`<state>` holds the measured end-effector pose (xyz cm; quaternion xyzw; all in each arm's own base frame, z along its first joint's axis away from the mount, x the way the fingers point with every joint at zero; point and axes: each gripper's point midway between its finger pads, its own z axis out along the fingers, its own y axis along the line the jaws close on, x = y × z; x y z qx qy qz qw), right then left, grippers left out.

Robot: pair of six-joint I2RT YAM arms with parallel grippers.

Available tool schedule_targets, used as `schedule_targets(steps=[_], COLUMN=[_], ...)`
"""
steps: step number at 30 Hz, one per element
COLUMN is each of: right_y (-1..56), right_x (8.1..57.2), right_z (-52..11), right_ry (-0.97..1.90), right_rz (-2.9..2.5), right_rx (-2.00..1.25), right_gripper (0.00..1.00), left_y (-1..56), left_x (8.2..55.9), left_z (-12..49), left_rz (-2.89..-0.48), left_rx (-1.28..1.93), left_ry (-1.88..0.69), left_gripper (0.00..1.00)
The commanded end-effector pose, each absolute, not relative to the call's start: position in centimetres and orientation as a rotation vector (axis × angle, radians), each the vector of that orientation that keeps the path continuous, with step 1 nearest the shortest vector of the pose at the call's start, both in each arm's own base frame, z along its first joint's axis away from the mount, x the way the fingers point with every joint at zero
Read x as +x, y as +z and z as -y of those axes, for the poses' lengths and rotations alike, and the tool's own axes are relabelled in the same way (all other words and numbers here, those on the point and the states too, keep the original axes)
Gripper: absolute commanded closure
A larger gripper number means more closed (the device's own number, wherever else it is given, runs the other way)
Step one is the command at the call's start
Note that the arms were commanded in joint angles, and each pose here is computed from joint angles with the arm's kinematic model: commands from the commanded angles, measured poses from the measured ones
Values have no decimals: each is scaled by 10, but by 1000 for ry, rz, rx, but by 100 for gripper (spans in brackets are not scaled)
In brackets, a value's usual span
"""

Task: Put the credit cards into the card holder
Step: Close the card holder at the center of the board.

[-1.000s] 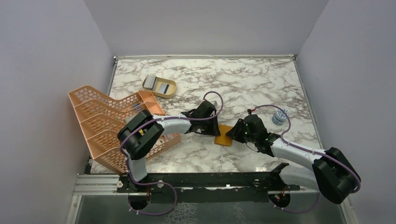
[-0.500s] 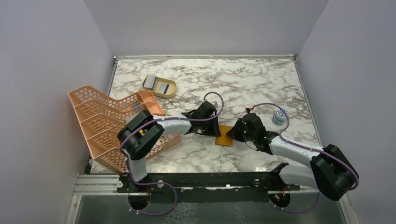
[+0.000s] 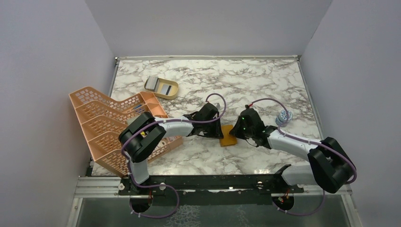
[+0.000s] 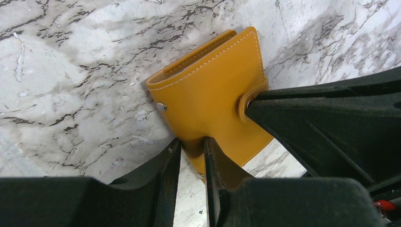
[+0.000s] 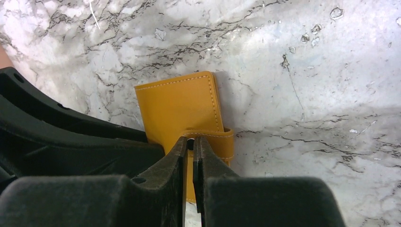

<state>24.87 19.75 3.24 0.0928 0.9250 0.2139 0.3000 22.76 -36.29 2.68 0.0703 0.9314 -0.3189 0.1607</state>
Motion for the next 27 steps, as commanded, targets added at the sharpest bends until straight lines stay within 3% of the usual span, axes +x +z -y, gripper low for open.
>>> schedule_targets(steps=[1, 17, 27], right_y=[-8, -26, -32], right_x=[221, 204, 193], right_z=[-169, -168, -173], right_ry=[321, 160, 99], right_rz=[-2628, -2746, -2773], right_rx=[199, 99, 87], right_gripper=[93, 98, 99], left_y=[9, 15, 49], left_x=[199, 201, 226], left_z=[359, 364, 348], left_rz=[-2745, -2705, -2580], left_rx=[270, 287, 208], left_ry=[-900, -949, -885], left_gripper=[75, 75, 66])
